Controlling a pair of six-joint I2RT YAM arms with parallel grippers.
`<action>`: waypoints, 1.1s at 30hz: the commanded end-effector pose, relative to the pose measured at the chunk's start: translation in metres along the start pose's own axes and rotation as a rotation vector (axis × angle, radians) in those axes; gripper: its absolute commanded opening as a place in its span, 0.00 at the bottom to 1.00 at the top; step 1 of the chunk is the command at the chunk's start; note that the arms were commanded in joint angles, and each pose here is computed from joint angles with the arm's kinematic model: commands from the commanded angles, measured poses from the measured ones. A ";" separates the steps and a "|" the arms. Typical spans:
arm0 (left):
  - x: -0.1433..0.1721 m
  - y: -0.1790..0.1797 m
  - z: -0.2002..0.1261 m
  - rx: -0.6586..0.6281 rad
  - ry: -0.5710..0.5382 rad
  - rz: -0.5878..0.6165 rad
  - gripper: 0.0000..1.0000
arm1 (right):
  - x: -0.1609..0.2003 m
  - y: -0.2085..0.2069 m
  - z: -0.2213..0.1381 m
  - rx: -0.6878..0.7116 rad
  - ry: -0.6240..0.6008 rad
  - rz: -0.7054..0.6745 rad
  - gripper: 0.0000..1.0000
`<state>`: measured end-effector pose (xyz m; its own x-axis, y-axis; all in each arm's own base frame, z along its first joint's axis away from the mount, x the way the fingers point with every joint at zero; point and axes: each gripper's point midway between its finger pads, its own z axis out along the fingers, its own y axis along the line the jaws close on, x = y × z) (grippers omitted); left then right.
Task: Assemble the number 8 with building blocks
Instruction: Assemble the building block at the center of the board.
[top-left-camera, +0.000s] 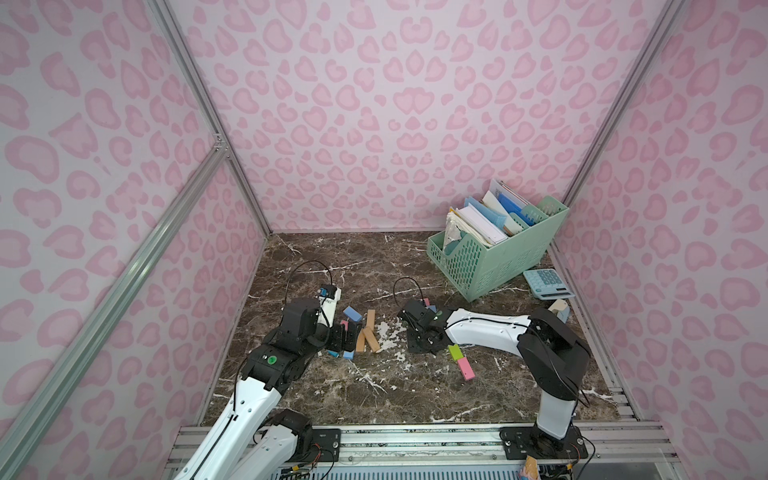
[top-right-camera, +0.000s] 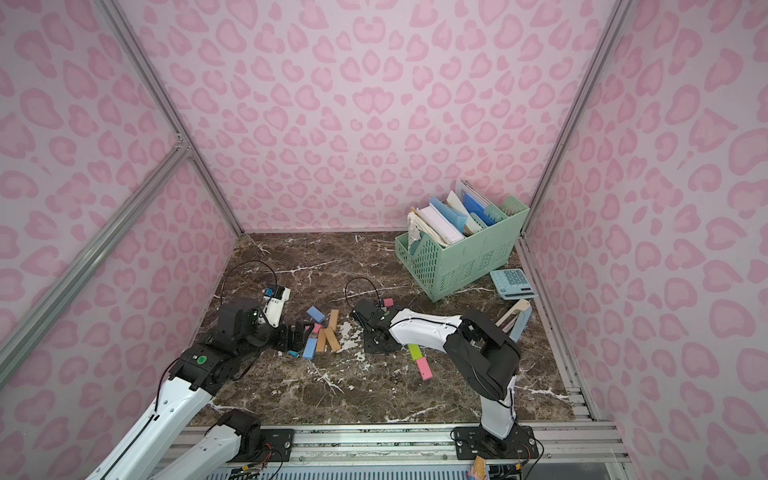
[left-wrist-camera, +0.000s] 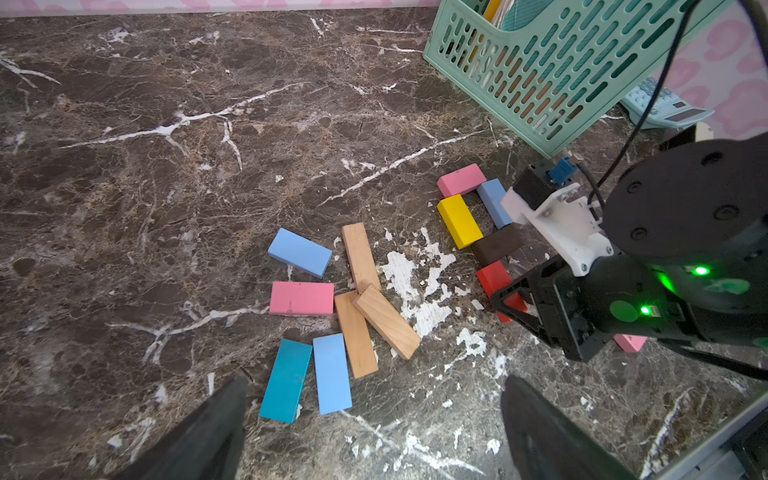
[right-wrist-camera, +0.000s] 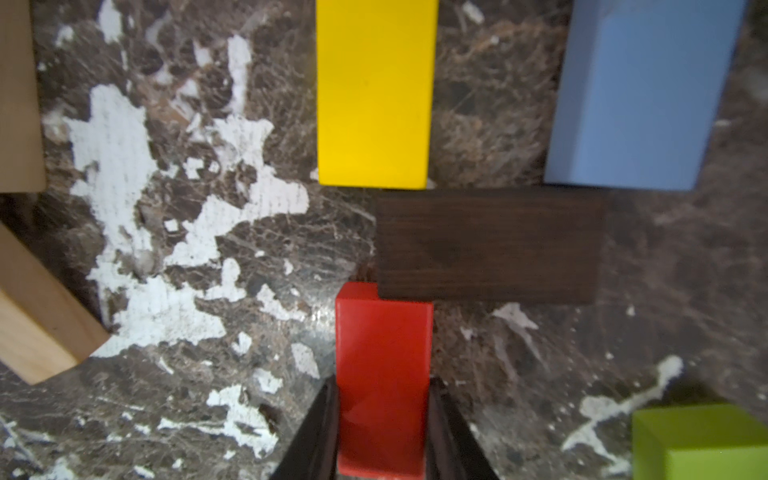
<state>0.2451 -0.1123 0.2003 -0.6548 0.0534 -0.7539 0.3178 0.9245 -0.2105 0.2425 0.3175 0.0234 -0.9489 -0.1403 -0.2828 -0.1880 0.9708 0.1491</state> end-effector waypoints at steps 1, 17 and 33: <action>-0.002 -0.001 0.000 0.005 -0.009 0.008 0.98 | 0.002 -0.003 -0.004 0.012 0.009 0.002 0.38; -0.002 -0.001 0.000 0.003 -0.009 0.009 0.98 | -0.023 -0.018 -0.067 -0.043 -0.103 0.011 0.64; -0.001 -0.001 0.000 0.004 -0.005 0.011 0.98 | 0.009 -0.114 -0.050 -0.006 -0.016 -0.037 0.73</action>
<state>0.2448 -0.1127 0.2005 -0.6541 0.0544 -0.7544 0.3197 0.9238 -0.2105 0.2420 0.1887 0.0539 -0.9477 -0.1099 -0.2997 -0.1562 0.9784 0.1352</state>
